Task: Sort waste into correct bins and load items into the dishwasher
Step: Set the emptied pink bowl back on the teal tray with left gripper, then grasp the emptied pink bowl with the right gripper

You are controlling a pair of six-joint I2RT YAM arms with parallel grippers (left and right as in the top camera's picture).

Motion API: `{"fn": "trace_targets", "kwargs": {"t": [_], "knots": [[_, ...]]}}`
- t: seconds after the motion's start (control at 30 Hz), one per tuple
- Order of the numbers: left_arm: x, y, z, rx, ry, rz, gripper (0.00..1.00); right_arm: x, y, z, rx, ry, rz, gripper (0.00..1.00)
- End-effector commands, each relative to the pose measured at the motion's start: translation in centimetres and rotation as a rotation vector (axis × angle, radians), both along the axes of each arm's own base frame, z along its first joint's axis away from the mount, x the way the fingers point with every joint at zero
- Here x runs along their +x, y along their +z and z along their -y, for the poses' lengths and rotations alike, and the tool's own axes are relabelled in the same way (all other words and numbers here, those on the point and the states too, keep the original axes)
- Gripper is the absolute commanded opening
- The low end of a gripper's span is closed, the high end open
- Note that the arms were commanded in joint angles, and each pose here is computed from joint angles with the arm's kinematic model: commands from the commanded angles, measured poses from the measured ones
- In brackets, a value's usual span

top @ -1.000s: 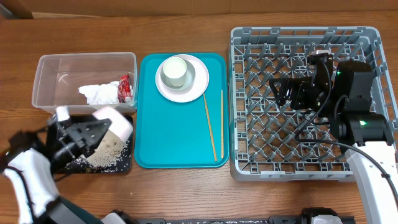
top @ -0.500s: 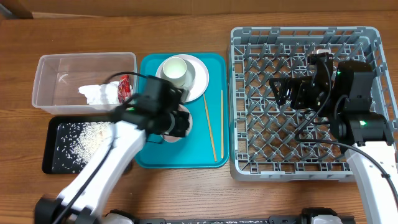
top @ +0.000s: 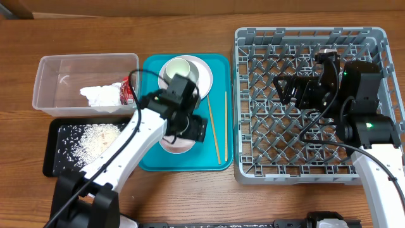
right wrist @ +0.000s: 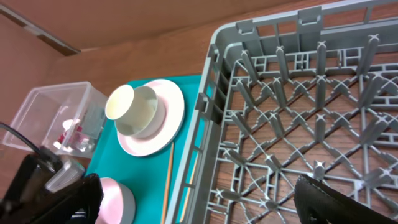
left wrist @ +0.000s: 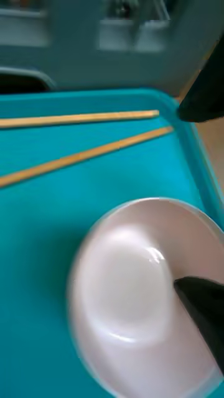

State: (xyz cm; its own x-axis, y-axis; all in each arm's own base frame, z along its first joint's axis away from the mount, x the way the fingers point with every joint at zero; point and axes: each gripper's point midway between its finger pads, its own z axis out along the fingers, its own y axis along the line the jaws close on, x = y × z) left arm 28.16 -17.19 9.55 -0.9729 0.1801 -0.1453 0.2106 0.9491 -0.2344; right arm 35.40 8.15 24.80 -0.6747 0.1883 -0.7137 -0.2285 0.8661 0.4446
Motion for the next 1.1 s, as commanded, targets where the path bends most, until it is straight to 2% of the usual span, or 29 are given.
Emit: {"fn": "trace_targets", "kwargs": {"t": [0.0,0.03,0.1,0.27,0.33,0.47,0.53,0.63,0.8,1.07], "knots": [[3.1,7.1,0.5,-0.044,0.025,0.109,0.84,0.2,2.3,-2.0,0.042,0.030,0.049,1.00],[3.8,9.9,-0.6,-0.037,0.059,0.136,0.84,0.4,2.6,-2.6,0.032,-0.008,0.044,1.00],[4.5,12.4,-2.1,-0.042,0.103,0.160,0.84,0.4,2.9,-3.6,0.006,-0.023,0.042,1.00],[6.9,17.9,-9.0,-0.066,0.310,0.269,0.85,-0.4,2.0,-8.2,-0.065,0.072,-0.062,1.00],[7.6,18.9,-13.2,-0.073,0.429,0.305,0.85,-0.9,-0.1,-11.5,-0.102,0.155,-0.159,1.00],[7.4,18.7,-17.6,-0.050,0.552,0.290,0.86,-1.9,-4.4,-15.5,-0.172,0.257,-0.303,1.00],[7.1,18.5,-18.9,-0.041,0.584,0.279,0.87,-2.7,-7.7,-17.6,-0.211,0.325,-0.380,1.00],[7.0,18.4,-19.3,-0.035,0.590,0.276,0.87,-3.0,-9.9,-19.9,-0.189,0.388,-0.423,1.00],[6.8,18.3,-19.5,-0.016,0.591,0.270,0.88,-4.1,-14.1,-23.8,-0.191,0.484,-0.475,0.79],[6.6,18.2,-19.8,0.003,0.596,0.267,0.88,-4.8,-19.0,-25.2,-0.249,0.488,-0.542,0.65]]}}
